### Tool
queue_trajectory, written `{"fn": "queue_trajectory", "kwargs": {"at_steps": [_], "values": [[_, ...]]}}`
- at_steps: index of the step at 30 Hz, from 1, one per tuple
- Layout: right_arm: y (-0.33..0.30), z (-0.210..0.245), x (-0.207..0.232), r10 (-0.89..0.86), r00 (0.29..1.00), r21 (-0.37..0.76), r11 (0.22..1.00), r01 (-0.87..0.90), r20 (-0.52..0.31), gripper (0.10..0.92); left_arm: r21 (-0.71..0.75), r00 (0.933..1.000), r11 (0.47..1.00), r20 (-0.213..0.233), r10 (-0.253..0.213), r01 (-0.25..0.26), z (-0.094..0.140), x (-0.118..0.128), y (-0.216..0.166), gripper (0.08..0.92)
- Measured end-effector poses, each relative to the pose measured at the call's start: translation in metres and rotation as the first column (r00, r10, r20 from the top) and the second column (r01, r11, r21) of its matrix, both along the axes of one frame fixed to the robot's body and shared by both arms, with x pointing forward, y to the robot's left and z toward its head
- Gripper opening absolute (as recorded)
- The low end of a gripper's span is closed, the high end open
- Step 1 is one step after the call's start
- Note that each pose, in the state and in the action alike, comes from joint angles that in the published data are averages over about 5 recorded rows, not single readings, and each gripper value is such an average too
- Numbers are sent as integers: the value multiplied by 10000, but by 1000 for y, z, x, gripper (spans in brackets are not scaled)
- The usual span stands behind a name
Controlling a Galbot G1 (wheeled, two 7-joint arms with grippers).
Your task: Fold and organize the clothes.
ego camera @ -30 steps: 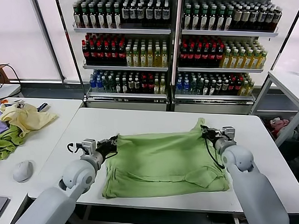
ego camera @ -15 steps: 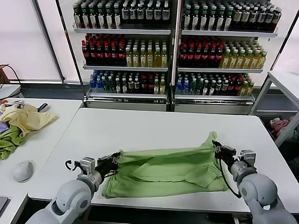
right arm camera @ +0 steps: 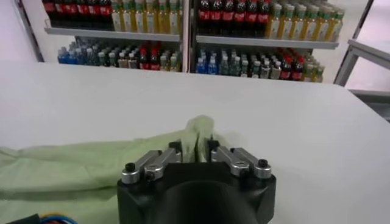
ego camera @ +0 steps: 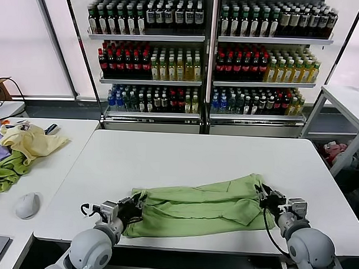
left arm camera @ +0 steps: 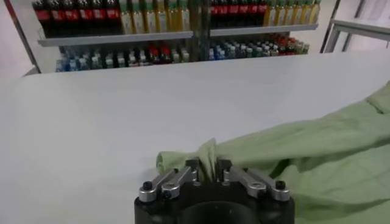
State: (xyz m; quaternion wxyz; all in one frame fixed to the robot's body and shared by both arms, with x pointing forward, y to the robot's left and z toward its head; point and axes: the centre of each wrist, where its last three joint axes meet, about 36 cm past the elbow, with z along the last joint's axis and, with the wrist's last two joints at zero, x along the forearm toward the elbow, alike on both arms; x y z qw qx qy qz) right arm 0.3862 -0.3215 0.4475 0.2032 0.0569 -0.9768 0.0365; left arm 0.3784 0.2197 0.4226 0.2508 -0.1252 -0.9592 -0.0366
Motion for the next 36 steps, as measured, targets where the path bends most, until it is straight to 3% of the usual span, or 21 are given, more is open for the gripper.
{"fn": "queue_trajectory", "kwargs": {"at_steps": [5,9,14,17,25,36], "values": [[5,1,-12,54,9999,-94,9999,-53,93,650,41,9974,9982,415,589,-591,-2,-20,-11,523],[9,-2,-20,92,9999,-137,9999,-91,83,760,79,9910,9926,580,1207,-1214,-9,-31,-24,635],[13,-3,-28,151,9998,-162,9998,-149,88,819,162,9777,9790,587,2019,-2031,-20,-35,-38,775],[14,-2,-31,175,9998,-177,9997,-174,104,822,250,9658,9667,565,2530,-2547,-28,-35,-46,791],[12,1,-36,227,9996,-257,9994,-223,166,823,342,9391,9386,296,3425,-3434,-43,-37,-64,578],[13,7,-36,267,9992,-238,9994,-259,313,823,260,9325,9321,74,3611,-3612,-47,-43,-64,266]]}}
